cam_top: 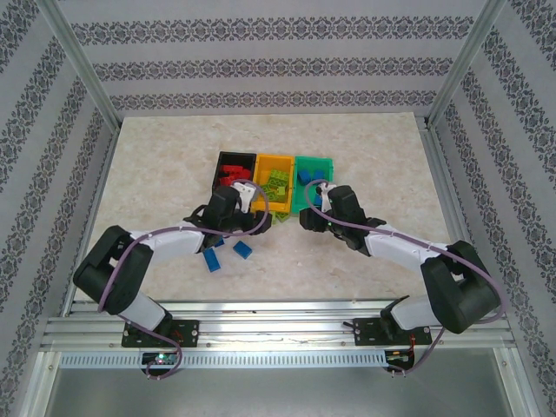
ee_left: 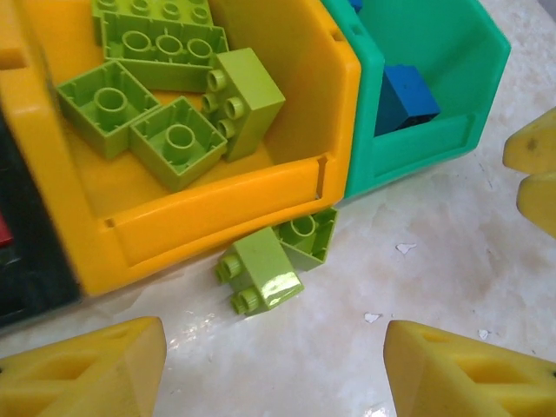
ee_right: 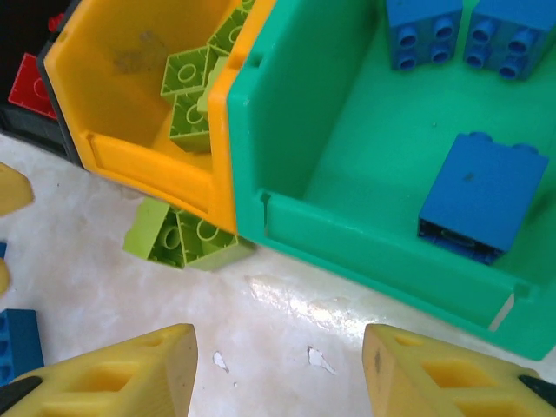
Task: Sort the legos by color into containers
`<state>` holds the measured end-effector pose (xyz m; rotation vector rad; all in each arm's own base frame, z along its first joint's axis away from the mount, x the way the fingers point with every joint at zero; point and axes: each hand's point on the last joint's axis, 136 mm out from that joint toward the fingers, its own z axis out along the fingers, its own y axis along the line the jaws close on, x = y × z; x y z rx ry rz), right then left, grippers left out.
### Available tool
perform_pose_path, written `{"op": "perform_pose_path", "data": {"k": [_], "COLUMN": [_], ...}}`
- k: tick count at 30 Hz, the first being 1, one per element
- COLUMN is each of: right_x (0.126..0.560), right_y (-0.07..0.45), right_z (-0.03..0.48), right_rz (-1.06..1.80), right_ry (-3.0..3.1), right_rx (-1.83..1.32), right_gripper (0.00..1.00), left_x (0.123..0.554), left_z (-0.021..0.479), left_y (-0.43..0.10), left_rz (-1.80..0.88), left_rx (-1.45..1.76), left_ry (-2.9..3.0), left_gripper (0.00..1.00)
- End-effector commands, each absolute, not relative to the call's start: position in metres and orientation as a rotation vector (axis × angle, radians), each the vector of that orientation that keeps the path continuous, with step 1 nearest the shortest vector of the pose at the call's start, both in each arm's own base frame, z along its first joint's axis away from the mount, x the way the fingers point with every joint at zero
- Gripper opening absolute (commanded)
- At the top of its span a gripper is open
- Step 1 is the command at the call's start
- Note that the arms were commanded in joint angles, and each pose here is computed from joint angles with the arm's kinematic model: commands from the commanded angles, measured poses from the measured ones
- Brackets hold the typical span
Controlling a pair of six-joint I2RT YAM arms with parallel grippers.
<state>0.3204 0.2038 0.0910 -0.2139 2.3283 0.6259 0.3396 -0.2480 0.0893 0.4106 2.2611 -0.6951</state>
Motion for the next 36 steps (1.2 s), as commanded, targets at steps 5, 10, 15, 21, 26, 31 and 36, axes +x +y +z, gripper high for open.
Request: {"op": "perform_pose_path", "data": {"k": [5,10,15,21,26,31,36], "right_x": [0.333,0.332,0.332,0.332,0.333,0.334,0.333], "right_y": [0.211,0.211,0.214,0.219,0.221,0.223,0.226], "right_z": [0.105,0.105,0.106,0.102,0.098,0.096,0.096], "right_rz": [0.645,0.649,0.67,0.691,0.689,0.684,0.696], "right_ry": [2.272,2.268,2.268,2.284,2.305,2.307,2.306], "right_rx": [-0.226,-0.218,-0.224,-0.233,-0.238,-0.239,-0.249], "right_gripper": [0.54,0.54,0.54,0.54,0.54,0.54,0.54], "left_x": [0.336,0.335,0.335,0.342,0.349,0.353,0.352], "left_z": [0.066,0.052,0.037,0.033,0.031,0.028,0.025], "left_y": [-0.261,-0.269,-0.274,-0.262,-0.254,-0.255,-0.258], "left_rz": [-0.668,-0.616,-0.533,-0.415,-0.344,-0.336,-0.353], "left_rx": [0.505,0.55,0.592,0.558,0.509,0.491,0.49], "left_ry": [2.385,2.449,2.516,2.534,2.538,2.557,2.565], "left_gripper": [0.68,0.67,0.67,0.63,0.63,0.6,0.58]}}
